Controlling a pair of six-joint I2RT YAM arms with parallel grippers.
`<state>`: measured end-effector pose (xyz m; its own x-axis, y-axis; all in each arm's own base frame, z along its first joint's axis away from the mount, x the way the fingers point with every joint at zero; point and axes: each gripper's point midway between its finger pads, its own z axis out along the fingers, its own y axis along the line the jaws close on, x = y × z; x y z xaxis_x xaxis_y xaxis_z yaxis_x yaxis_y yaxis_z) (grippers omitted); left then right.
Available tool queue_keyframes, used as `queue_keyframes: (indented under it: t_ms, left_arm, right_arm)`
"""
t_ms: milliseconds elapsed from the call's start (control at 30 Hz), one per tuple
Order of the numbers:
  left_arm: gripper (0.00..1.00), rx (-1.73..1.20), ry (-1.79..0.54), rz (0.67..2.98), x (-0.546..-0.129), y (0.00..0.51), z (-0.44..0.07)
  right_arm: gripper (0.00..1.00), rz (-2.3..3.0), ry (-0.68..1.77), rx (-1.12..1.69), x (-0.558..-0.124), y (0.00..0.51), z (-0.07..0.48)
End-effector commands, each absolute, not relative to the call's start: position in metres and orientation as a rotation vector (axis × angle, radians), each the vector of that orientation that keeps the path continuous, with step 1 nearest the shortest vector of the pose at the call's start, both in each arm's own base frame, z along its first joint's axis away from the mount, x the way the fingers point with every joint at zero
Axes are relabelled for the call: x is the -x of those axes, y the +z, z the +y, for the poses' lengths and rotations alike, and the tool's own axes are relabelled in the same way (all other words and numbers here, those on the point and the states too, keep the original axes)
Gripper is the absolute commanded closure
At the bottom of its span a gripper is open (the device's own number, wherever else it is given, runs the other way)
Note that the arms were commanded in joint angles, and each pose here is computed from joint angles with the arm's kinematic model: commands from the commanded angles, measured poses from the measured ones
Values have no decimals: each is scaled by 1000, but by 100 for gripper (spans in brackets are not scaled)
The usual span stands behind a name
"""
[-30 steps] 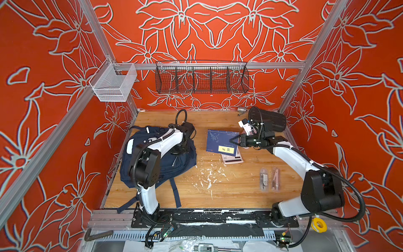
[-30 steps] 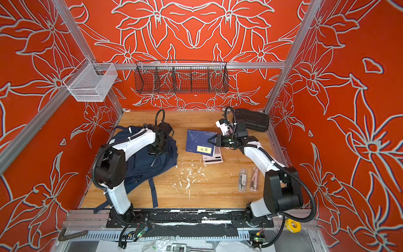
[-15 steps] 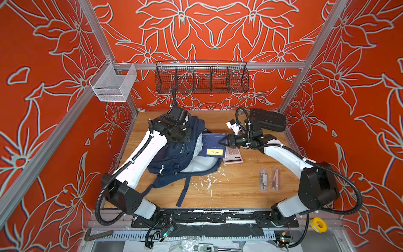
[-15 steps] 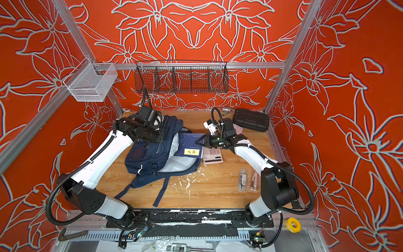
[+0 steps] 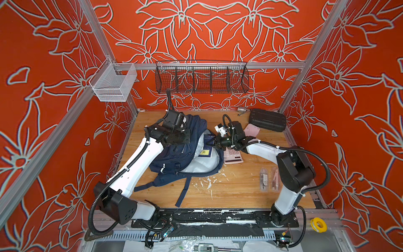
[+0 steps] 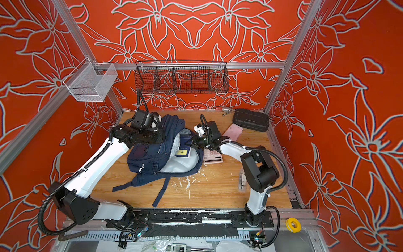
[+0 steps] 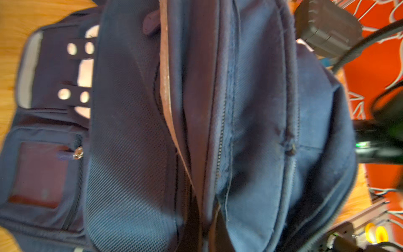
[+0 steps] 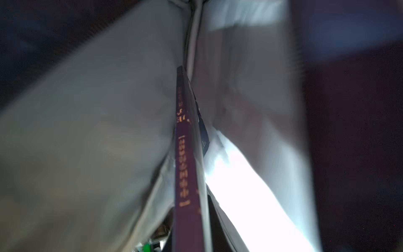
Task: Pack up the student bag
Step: 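Hold the backpack opening with the left gripper while the right lowers the book inside, then open the right gripper to drop the book into the backpack and withdraw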
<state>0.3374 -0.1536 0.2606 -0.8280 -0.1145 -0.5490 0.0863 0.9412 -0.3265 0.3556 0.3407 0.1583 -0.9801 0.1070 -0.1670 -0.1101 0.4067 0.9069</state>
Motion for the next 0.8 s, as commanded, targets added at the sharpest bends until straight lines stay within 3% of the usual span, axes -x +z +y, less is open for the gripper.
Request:
queue_keyframes:
  t_ms: [0,100,167,333,433,767]
  left_arm:
    - [100,65,-565,2337,-358,297,-165]
    - [100,88,-558,2333,-360,295,-164]
    - [100,107,-553,2329,-362,293,-162]
    - [100,150,-522,2343,-365,282,-158]
    - [100,168,-495,2353,-366,275,-153]
    - [100,213,-461,2394,-373,249,-143]
  right_arm:
    - [100,2287,1736,1,-377,197,373]
    - [100,2332,1694,8,-381,184,388]
    - [90,2392,1647,-27,-385,164,391]
    - [33,2562,1449,-63,-385,118,380]
    - [13,2601,1283,-67,-387,117,353]
    - [8,2599,887,15,-375,159,252]
